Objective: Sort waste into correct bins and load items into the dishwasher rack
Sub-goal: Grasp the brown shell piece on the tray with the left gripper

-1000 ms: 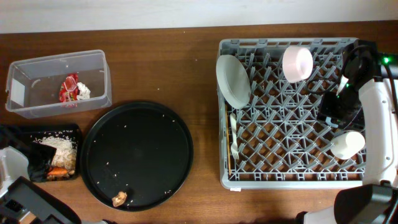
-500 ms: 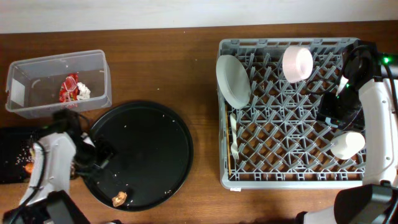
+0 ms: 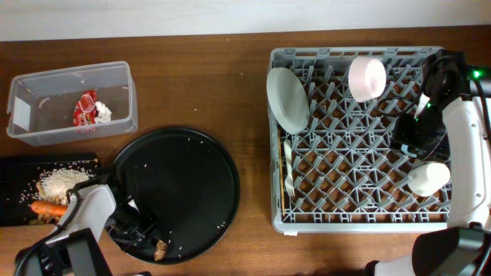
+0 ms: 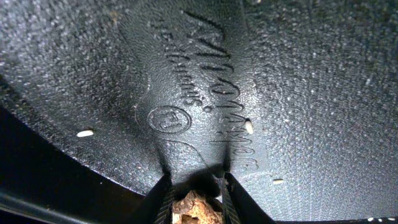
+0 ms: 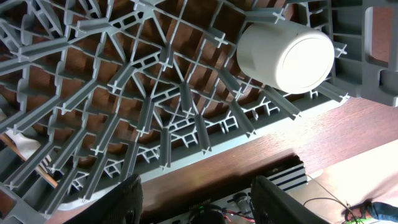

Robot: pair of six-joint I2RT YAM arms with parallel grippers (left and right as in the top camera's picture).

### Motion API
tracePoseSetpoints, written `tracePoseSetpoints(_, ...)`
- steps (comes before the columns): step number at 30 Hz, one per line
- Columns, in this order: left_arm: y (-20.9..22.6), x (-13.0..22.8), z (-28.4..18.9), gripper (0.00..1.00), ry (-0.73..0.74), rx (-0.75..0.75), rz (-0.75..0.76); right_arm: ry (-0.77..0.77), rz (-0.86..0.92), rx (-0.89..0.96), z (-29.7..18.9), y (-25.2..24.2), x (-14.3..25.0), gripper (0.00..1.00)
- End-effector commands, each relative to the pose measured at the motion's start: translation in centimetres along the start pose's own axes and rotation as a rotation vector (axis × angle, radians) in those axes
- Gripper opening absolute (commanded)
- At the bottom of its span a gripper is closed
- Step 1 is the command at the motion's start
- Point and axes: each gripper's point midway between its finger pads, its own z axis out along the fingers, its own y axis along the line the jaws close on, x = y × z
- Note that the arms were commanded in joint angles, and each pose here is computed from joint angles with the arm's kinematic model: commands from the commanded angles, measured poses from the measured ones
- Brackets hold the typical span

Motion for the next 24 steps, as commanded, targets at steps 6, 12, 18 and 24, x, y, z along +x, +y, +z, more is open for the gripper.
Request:
tracePoseSetpoints(6, -1.1, -1.2, -1.1, 0.00, -0.042, 0.037, 0.028, -0.008, -0.001, -0.005, -0.2, -0.1, -0.1, 0.59)
tracePoseSetpoints(12, -1.5, -0.4, -1.1, 0.52, -0.010, 0.063, 0.132, -0.009, -0.001, -0.005, -0.2, -0.1, -0.1, 0.59)
tracePoseSetpoints(18, -2.2, 0.6, -0.7, 0.52, 0.007, 0.028, 0.207, -0.009, -0.001, -0.005, -0.2, -0.1, -0.1, 0.59)
tracePoseSetpoints(24, -2.9, 2.7, -0.3, 0.50, 0.049, -0.031, 0.254, -0.009, -0.001, -0.004, -0.2, -0.1, -0.1, 0.59)
